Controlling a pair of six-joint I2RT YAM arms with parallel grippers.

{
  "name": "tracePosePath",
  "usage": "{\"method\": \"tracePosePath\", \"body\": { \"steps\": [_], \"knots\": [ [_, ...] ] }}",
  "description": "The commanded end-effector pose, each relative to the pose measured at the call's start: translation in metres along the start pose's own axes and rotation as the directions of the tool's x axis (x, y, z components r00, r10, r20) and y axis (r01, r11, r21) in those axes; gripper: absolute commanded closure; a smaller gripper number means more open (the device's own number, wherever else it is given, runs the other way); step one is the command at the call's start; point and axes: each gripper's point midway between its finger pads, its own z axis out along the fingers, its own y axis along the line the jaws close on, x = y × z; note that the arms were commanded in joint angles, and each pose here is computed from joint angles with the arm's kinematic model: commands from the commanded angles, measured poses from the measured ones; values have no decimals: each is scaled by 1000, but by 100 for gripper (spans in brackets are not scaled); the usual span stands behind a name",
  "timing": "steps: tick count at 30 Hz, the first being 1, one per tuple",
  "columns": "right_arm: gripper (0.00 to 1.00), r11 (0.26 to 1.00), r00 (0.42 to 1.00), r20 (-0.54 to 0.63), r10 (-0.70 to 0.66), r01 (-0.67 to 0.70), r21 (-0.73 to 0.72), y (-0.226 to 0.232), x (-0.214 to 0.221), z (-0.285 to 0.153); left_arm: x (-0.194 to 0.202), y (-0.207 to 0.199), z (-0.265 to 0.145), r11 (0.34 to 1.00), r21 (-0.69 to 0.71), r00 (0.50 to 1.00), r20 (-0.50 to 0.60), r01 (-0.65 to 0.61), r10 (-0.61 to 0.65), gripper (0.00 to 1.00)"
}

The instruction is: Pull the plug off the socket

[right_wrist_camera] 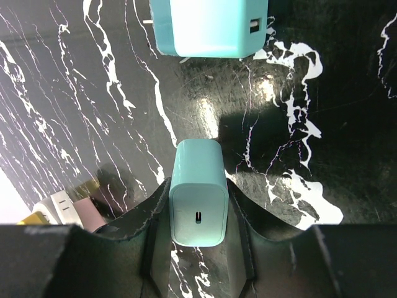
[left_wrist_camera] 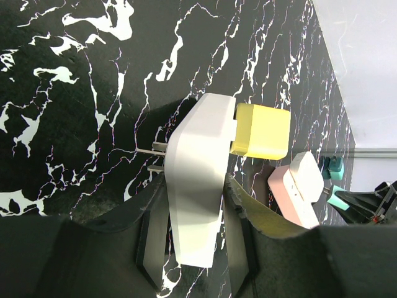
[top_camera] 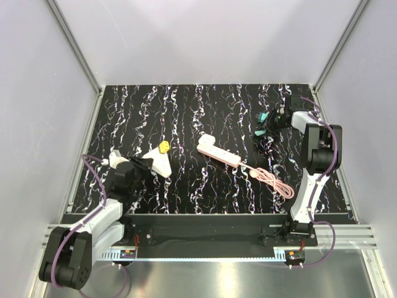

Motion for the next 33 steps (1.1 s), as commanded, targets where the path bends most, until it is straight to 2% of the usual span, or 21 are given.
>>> {"method": "tracePosePath", "body": {
  "steps": [1,8,19,22,28,33],
  "knots": [
    [72,999,999,31,-31,31,13,1,-13,-2,18,47,-6,985,-152,996,-62,-79,70,100],
    [66,999,999,21,-25,24,31,-4,-13,2,17,49,-5,983,-170,996,-65,-72,62,100],
    [52,994,998,40,-46,42,97,-17,-12,-1,18,48,-6,982,-168,995,-73,-82,70,100],
    [51,994,998,38,-46,43,98,-17,-13,-1,19,49,-6,982,-172,995,-75,-83,71,100],
    [39,991,997,54,-57,50,123,-19,-16,-5,19,49,-6,982,-170,994,-78,-86,73,100],
    [25,984,995,73,-72,59,170,-24,-19,-13,19,49,-6,981,-172,994,-81,-87,74,100]
  ]
}}
